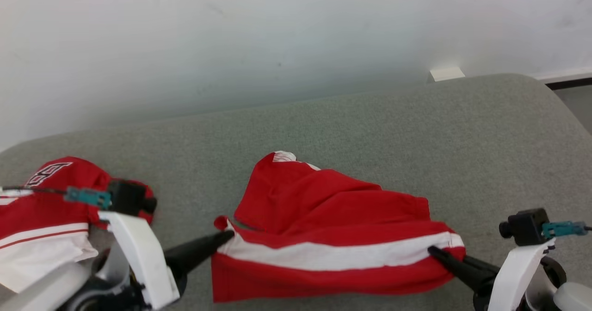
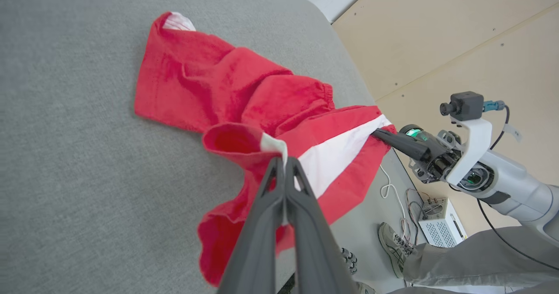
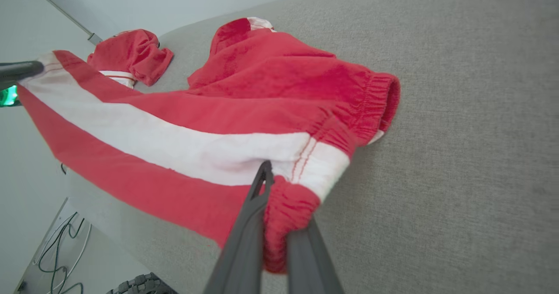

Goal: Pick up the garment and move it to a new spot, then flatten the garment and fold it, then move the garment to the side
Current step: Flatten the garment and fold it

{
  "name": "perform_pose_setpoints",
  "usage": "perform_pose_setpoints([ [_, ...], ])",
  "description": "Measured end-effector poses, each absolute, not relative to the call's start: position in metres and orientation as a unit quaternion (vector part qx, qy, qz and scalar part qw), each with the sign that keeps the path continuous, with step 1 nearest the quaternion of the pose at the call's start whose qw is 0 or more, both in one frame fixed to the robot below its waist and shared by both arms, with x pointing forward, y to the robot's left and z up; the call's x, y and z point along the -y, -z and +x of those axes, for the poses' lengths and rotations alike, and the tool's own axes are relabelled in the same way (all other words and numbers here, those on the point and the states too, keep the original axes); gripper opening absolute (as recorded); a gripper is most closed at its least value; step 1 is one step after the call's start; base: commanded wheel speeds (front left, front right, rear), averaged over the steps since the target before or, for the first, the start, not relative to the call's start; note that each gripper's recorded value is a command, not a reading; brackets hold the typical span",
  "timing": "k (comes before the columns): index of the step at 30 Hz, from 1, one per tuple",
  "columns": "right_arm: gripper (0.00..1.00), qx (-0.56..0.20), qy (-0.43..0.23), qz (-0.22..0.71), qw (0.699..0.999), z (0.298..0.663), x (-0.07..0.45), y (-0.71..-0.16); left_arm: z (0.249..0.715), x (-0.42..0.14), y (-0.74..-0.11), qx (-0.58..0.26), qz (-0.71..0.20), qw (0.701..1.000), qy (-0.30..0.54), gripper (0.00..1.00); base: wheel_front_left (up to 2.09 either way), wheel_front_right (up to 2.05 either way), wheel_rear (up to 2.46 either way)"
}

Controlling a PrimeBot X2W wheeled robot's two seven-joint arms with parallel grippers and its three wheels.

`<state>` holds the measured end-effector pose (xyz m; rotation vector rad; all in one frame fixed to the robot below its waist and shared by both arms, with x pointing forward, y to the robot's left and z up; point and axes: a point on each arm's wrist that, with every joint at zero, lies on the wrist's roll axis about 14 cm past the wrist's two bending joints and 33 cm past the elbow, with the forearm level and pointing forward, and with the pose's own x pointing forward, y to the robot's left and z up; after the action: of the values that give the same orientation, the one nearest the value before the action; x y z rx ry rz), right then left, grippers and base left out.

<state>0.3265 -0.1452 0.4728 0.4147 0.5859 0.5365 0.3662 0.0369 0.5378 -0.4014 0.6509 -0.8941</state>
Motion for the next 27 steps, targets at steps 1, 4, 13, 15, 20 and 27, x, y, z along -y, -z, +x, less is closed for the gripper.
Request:
perform_pose_setpoints([
  [1, 0.0, -0.276, -0.256, 0.204, 0.903, 0.331, 0.146, -0.475, 0.372, -0.036, -0.54, -0.305, -0.186, 0.833, 0.423, 0.0, 0.0, 0.0, 0.0],
  [4, 0.0, -0.26, -0.248, 0.221, 0.907, 0.344, 0.146, -0.48, 0.397, -0.032, -0.546, -0.292, -0.18, 0.839, 0.423, 0.0, 0.0, 0.0, 0.0],
  [13, 0.0, -0.199, -0.214, 0.257, 0.921, 0.388, 0.152, -0.49, 0.473, -0.019, -0.537, -0.268, -0.168, 0.856, 0.409, 0.0, 0.0, 0.0, 0.0],
  [15, 0.0, -0.195, -0.2, 0.265, 0.923, 0.393, 0.156, -0.486, 0.489, -0.019, -0.529, -0.269, -0.165, 0.86, 0.401, 0.0, 0.0, 0.0, 0.0],
  [20, 0.0, -0.186, -0.168, 0.278, 0.927, 0.406, 0.165, -0.474, 0.524, -0.017, -0.505, -0.274, -0.166, 0.867, 0.381, 0.0, 0.0, 0.0, 0.0],
  [27, 0.0, -0.215, -0.136, 0.29, 0.923, 0.403, 0.171, -0.447, 0.537, -0.005, -0.456, -0.323, -0.159, 0.854, 0.376, 0.0, 0.0, 0.0, 0.0],
])
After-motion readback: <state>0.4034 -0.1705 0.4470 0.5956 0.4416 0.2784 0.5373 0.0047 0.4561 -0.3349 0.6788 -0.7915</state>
